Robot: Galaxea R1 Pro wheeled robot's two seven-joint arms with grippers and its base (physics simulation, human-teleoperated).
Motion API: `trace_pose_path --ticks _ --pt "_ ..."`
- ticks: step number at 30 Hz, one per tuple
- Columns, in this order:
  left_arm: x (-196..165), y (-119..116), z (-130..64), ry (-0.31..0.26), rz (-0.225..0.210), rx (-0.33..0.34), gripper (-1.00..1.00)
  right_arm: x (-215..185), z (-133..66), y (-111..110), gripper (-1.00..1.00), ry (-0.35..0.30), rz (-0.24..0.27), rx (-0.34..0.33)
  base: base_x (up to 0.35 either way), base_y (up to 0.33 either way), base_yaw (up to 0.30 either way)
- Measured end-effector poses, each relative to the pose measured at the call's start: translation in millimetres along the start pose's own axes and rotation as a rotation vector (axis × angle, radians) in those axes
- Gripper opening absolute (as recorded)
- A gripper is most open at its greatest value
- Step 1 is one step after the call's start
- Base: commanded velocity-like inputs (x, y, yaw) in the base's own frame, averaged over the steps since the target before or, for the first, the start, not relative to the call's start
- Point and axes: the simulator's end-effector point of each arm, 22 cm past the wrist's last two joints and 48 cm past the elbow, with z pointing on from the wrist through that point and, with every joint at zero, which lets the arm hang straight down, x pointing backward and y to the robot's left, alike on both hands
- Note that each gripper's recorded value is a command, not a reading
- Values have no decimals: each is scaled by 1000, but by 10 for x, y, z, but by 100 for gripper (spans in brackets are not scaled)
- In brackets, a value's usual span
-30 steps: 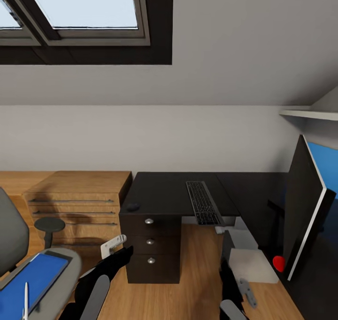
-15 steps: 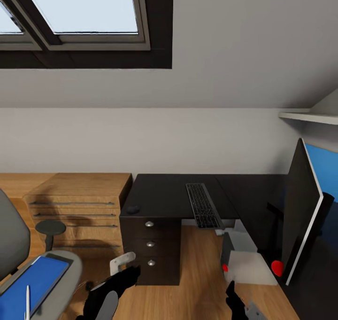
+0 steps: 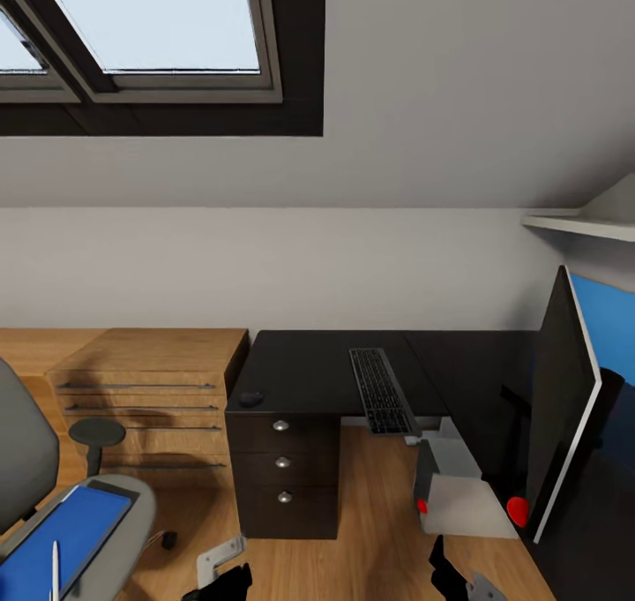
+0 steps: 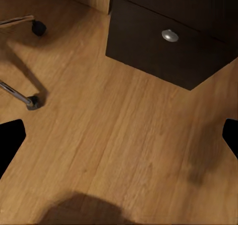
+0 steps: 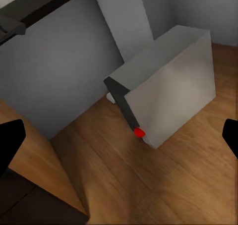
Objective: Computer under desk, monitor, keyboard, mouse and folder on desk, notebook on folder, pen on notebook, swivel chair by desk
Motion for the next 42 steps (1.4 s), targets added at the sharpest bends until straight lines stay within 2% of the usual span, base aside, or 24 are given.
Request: trace_pose_path --ticks 2,9,17,24,27,33,42 --pt "59 63 11 -6 5 -17 100 -44 4 -19 100 -3 -6 1 0 0 0" --pt "353 213 -2 27 55 -59 100 -154 -12 -25 100 -5 -17 0 0 0 0" --pt "409 284 -71 42 75 -74 100 -257 -44 -7 100 -4 -20 2 0 0 0" --pt "446 415 -117 18 74 -102 100 -255 -79 10 100 34 -16 5 0 0 0" --pt "470 458 -144 3 88 -111 100 -240 -99 26 100 56 -13 5 0 0 0" --pt "469 472 -209 -13 119 -115 100 -242 -142 65 100 81 -10 4 0 0 0" --pt "478 480 -233 -16 130 -118 100 -229 -147 55 100 101 -10 5 0 0 0"
